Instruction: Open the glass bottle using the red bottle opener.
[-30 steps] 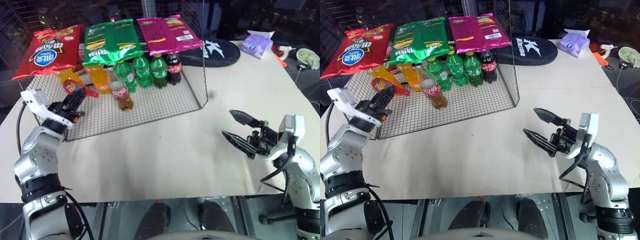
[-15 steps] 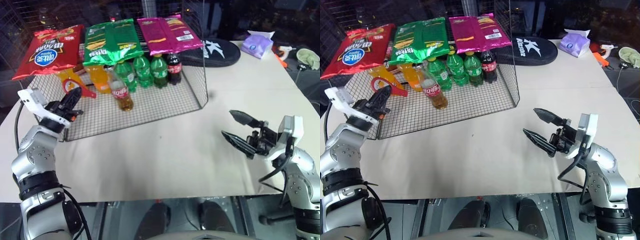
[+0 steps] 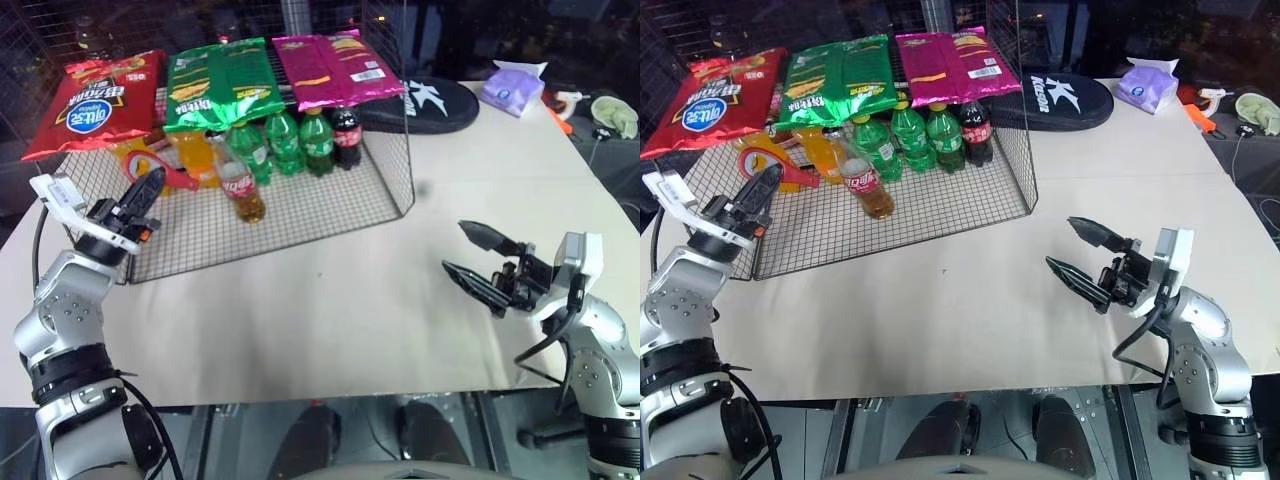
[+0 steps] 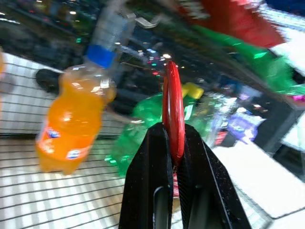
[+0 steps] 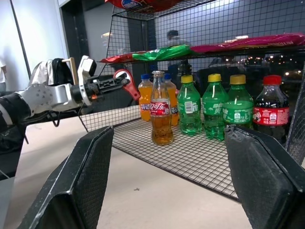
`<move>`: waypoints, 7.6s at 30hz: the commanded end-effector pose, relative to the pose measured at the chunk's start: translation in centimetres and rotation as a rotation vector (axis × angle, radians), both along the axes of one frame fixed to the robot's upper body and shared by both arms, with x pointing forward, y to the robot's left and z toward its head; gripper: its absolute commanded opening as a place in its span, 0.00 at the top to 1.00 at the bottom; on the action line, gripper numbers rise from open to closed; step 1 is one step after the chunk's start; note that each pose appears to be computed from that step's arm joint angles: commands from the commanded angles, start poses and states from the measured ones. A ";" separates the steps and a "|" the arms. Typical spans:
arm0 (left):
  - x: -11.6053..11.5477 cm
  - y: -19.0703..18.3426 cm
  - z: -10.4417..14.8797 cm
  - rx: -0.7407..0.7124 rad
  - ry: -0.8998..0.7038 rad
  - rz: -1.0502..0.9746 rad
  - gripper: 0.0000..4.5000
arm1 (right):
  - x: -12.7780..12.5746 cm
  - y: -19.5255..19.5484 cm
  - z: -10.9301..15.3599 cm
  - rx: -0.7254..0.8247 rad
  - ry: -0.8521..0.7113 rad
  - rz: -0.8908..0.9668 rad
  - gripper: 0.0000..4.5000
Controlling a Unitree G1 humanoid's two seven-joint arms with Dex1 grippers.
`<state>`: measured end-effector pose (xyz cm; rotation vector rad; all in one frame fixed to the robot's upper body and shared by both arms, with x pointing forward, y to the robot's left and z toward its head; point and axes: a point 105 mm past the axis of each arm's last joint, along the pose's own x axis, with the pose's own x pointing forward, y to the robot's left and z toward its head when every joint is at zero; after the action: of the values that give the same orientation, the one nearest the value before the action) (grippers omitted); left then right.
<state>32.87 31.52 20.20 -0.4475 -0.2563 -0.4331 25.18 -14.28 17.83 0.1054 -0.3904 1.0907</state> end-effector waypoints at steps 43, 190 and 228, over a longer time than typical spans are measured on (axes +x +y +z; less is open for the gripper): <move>-5.1 -18.7 -3.7 0.134 0.147 -0.992 1.00 | -0.1 13.6 -1.0 -0.277 0.615 0.379 0.45; -1.2 -21.6 -1.1 0.451 -0.313 -0.436 0.00 | 9.5 -0.7 -2.1 0.040 0.549 -0.443 1.00; -0.6 -21.7 -2.2 0.460 -0.287 -0.416 0.52 | 7.4 11.5 1.4 -0.484 -0.760 -0.385 1.00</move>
<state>32.29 10.19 17.46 0.0124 -0.3085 -0.9302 33.65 -4.11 17.66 -0.7901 -0.6641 0.7531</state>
